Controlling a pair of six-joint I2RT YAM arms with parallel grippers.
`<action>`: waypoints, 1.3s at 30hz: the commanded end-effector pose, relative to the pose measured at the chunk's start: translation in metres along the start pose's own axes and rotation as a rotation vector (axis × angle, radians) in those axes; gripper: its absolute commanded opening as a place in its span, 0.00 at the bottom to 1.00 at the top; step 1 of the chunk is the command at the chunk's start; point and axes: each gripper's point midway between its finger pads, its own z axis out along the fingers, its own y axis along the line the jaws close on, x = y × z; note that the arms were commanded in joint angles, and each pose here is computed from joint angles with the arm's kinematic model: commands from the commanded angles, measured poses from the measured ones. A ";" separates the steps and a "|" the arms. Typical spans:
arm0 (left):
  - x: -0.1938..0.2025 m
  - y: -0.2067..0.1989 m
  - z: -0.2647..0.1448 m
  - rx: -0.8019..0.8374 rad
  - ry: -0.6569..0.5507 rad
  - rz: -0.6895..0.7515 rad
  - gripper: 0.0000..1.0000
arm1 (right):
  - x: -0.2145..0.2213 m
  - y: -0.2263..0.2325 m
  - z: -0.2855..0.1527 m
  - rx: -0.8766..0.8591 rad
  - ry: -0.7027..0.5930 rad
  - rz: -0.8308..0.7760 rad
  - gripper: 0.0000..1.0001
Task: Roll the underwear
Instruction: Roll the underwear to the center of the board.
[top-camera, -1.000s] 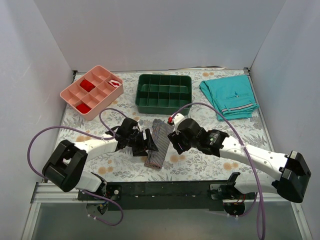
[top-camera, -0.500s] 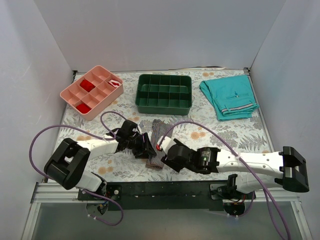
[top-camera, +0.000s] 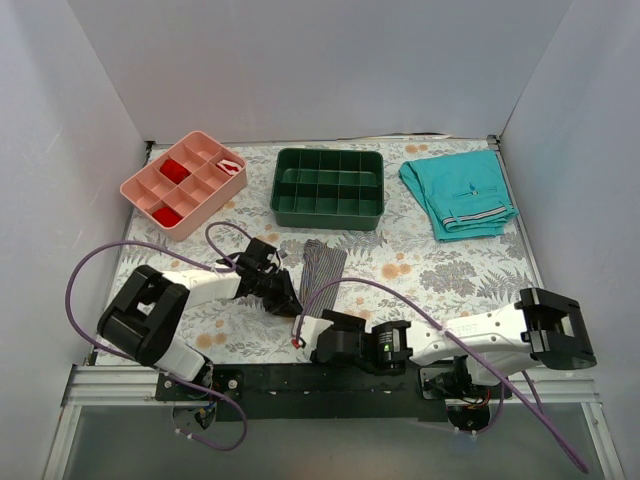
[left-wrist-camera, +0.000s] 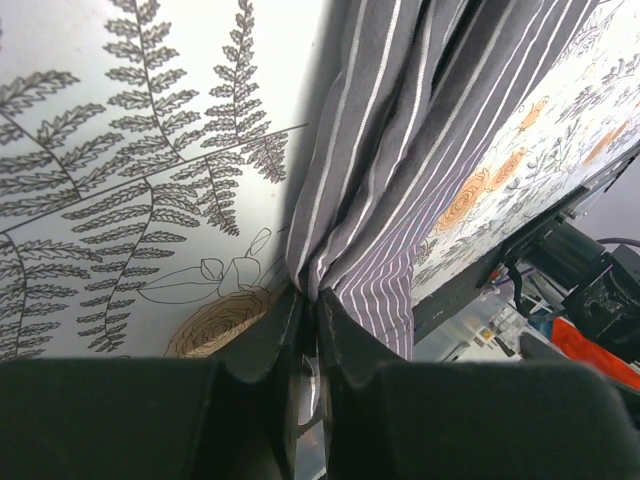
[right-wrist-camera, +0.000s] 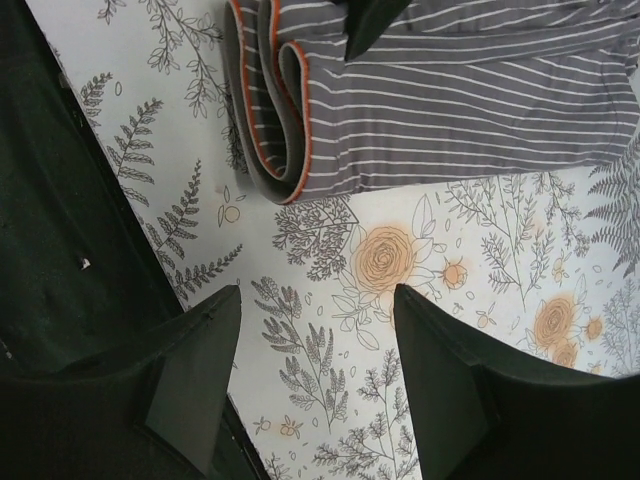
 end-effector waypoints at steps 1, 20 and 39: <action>0.011 0.047 0.006 -0.189 0.037 -0.013 0.07 | -0.026 0.000 0.006 0.046 -0.072 -0.059 0.71; 0.010 0.048 0.007 -0.180 0.074 -0.018 0.10 | -0.024 0.017 0.048 0.082 -0.089 -0.213 0.73; 0.010 0.047 0.008 -0.168 0.084 -0.016 0.13 | -0.016 0.005 0.066 0.212 -0.100 -0.245 0.48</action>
